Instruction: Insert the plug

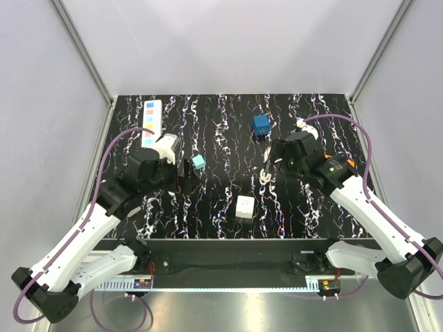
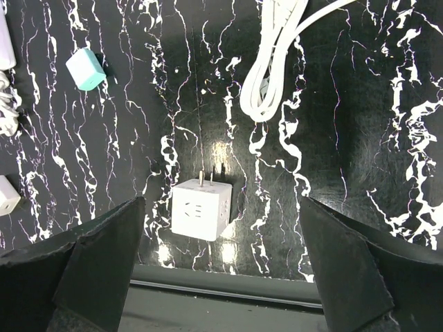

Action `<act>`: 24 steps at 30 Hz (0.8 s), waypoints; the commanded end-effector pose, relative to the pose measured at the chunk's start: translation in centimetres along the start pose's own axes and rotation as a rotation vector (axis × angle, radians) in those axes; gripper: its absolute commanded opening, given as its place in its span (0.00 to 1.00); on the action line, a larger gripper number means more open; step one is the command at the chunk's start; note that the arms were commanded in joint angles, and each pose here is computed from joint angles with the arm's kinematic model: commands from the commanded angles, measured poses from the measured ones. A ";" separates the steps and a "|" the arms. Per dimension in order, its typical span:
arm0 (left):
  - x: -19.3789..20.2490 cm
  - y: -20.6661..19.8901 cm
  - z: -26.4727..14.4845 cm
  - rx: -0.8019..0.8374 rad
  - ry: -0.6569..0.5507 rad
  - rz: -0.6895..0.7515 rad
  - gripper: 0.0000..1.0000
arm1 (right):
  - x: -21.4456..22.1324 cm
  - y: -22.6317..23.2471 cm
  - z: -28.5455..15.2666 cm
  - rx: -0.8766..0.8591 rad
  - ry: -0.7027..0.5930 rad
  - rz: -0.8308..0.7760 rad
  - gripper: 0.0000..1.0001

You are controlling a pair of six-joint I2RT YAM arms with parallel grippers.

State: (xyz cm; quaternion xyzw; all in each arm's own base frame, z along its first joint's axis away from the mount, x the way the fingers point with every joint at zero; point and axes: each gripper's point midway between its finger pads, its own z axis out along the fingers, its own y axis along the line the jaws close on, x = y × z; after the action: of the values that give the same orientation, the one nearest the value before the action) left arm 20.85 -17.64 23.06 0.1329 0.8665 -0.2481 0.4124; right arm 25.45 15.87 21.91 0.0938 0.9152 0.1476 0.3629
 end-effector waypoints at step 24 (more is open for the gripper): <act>5.2 -10.1 12.0 -0.025 0.340 0.215 0.99 | 0.9 -2.4 -6.0 -0.156 -0.175 0.115 1.00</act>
State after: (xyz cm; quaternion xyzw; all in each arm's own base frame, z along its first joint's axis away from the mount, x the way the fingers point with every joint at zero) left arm 19.85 -29.95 14.68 0.2810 0.9097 -0.1719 0.2529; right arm 20.51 13.47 22.40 0.1259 0.8845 0.2156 0.3940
